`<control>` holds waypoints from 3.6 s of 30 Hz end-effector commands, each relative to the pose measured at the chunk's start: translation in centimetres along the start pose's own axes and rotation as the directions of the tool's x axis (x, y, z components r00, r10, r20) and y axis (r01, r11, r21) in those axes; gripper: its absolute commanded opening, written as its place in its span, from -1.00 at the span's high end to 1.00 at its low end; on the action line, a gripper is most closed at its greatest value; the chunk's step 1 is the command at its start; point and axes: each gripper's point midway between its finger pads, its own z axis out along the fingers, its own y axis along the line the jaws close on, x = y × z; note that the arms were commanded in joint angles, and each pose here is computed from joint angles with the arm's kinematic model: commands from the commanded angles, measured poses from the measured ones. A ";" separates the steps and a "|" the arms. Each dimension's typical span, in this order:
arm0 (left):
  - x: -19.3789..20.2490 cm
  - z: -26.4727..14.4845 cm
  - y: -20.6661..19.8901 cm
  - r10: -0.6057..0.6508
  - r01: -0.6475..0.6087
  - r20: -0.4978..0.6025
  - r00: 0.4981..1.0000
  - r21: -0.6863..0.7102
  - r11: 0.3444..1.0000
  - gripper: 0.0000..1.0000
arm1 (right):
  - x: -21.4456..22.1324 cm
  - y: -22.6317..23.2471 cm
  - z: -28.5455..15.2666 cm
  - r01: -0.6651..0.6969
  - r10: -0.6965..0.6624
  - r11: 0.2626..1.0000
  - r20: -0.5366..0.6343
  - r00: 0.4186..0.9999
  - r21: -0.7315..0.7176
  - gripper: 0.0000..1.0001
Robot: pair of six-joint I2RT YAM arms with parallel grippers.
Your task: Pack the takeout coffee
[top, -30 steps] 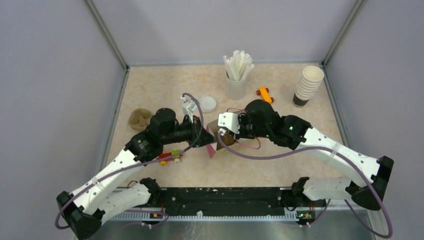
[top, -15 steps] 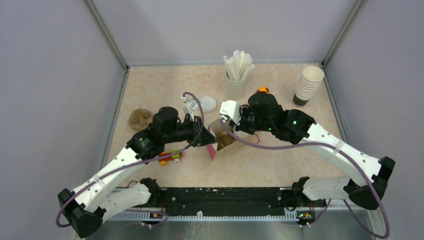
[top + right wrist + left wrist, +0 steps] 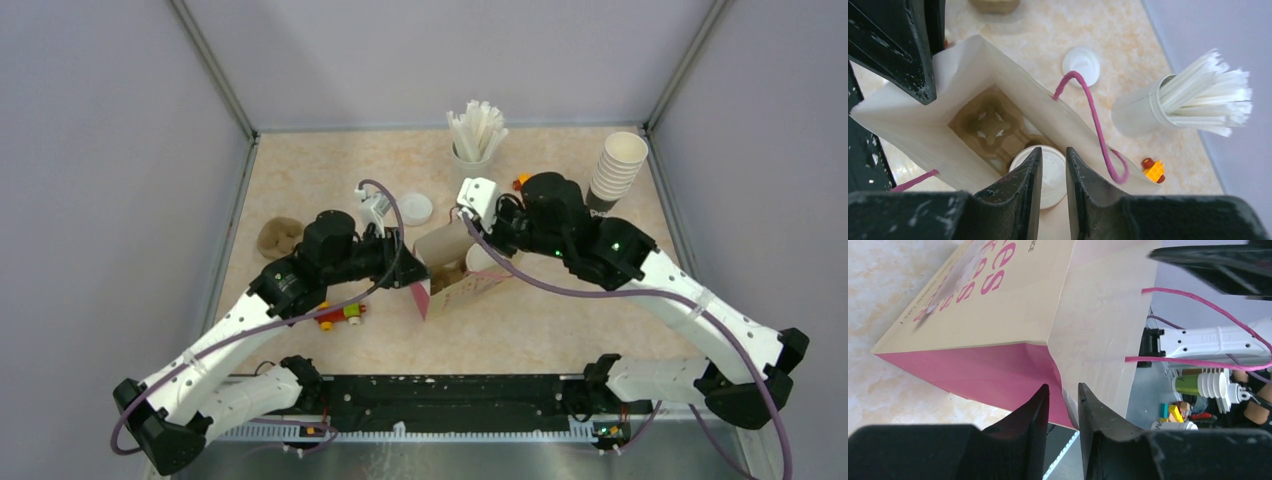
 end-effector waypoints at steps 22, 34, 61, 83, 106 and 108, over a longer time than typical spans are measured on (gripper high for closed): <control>-7.5 -3.8 -3.7 0.144 -0.131 0.202 0.969 -0.075 0.988 -0.50 | -5.3 -10.5 -6.4 -0.515 0.425 0.729 0.291 0.857 0.451 0.29; -6.4 -10.5 -6.2 0.110 -0.102 0.245 0.963 -0.046 0.994 -0.98 | 3.9 -21.9 0.6 -0.667 0.647 0.521 0.263 0.715 0.532 0.07; -5.9 -13.2 -3.1 -0.135 0.205 0.371 0.919 -0.158 0.966 -0.97 | 12.1 -26.0 9.2 -0.520 0.494 0.820 0.162 0.854 0.238 0.14; -5.8 -13.7 -3.4 -0.157 0.221 0.391 0.907 -0.124 0.967 -0.97 | 10.1 -28.2 11.2 -0.504 0.457 0.845 0.249 0.854 0.177 0.44; -6.9 -13.1 -1.3 0.060 0.048 0.356 0.933 -0.287 0.957 -0.97 | 3.9 -28.3 -1.6 -0.546 0.480 0.724 0.260 0.838 0.423 1.00; -7.1 -13.8 -0.2 0.057 0.087 0.394 0.918 -0.338 0.937 -0.98 | 2.9 -28.0 -3.8 -0.541 0.465 0.703 0.278 0.841 0.461 1.00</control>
